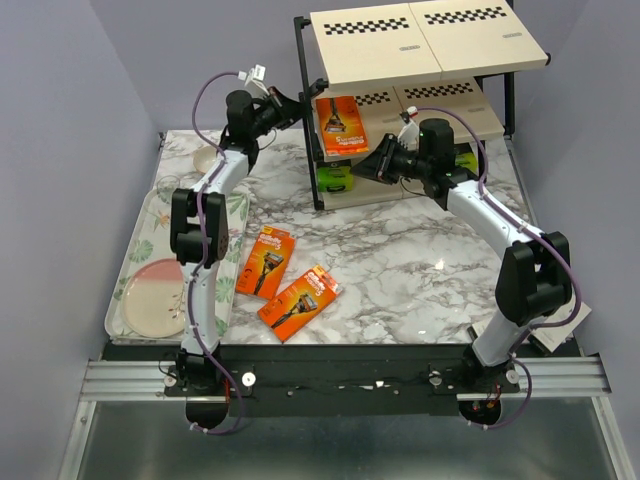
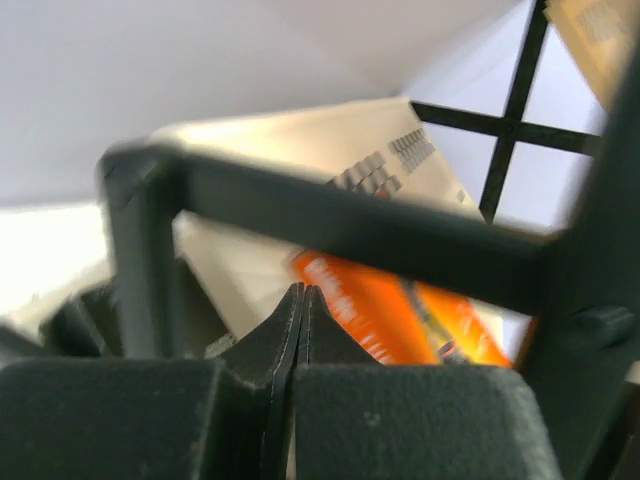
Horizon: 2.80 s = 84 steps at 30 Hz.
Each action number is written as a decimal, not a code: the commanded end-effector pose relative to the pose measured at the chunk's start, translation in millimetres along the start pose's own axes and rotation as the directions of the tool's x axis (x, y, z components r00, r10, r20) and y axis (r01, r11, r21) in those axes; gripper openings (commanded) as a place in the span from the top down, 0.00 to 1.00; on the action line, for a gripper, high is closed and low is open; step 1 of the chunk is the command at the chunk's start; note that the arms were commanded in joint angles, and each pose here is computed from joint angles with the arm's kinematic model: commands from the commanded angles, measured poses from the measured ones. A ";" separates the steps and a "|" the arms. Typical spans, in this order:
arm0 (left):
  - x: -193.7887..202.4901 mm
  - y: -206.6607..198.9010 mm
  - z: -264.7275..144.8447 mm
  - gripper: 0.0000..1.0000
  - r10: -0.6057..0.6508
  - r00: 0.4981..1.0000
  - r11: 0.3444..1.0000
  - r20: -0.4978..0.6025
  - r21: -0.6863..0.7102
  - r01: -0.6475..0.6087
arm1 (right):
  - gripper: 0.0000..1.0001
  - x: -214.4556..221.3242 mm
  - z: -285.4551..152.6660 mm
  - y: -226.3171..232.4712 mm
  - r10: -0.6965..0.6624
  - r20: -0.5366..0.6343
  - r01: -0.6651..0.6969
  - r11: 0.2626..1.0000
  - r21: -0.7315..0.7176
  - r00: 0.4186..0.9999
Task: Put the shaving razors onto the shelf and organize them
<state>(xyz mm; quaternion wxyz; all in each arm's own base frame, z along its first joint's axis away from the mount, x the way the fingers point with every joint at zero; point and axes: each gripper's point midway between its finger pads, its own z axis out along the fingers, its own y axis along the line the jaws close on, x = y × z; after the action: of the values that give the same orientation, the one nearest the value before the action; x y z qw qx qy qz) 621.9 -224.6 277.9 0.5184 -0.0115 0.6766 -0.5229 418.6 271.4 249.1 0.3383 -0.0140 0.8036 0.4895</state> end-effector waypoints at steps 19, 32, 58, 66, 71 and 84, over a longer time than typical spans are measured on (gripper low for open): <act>0.8 3.6 -146.6 0.90 -0.068 0.997 0.978 -0.024 -0.199 0.062 | 0.73 -35.2 25.7 -0.5 -0.045 0.044 0.046 0.999 -0.012 0.998; 188.9 -26.2 -281.1 0.39 -0.212 0.824 0.936 -0.525 -0.352 0.017 | 0.30 134.0 -67.0 -40.3 -0.053 -0.223 0.064 0.997 0.043 0.973; 198.3 -43.9 -339.6 0.06 -0.372 0.892 0.876 -0.257 -0.417 0.245 | 0.53 256.8 8.4 -94.3 -0.003 -0.614 -0.006 1.000 -0.013 0.789; 198.7 -36.0 -347.4 0.09 -0.399 0.891 0.852 -0.216 -0.446 0.274 | 0.54 272.6 19.8 -96.1 -0.009 -0.659 -0.010 1.000 -0.026 0.752; 195.6 -34.9 -345.2 0.10 -0.406 0.890 0.847 -0.207 -0.450 0.282 | 0.59 278.4 18.5 -99.9 -0.014 -0.670 0.001 1.000 -0.020 0.742; 199.3 -39.6 -312.2 0.11 -0.415 0.862 0.871 -0.290 -0.400 0.285 | 0.61 266.7 26.2 -79.1 -0.041 -0.620 -0.011 0.997 -0.081 0.784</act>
<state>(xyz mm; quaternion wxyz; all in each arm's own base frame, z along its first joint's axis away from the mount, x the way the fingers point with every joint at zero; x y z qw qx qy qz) 274.2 -119.5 124.6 0.2636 -0.1699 0.8342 -0.4536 254.8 326.5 24.7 0.0460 -0.1917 0.8578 0.4748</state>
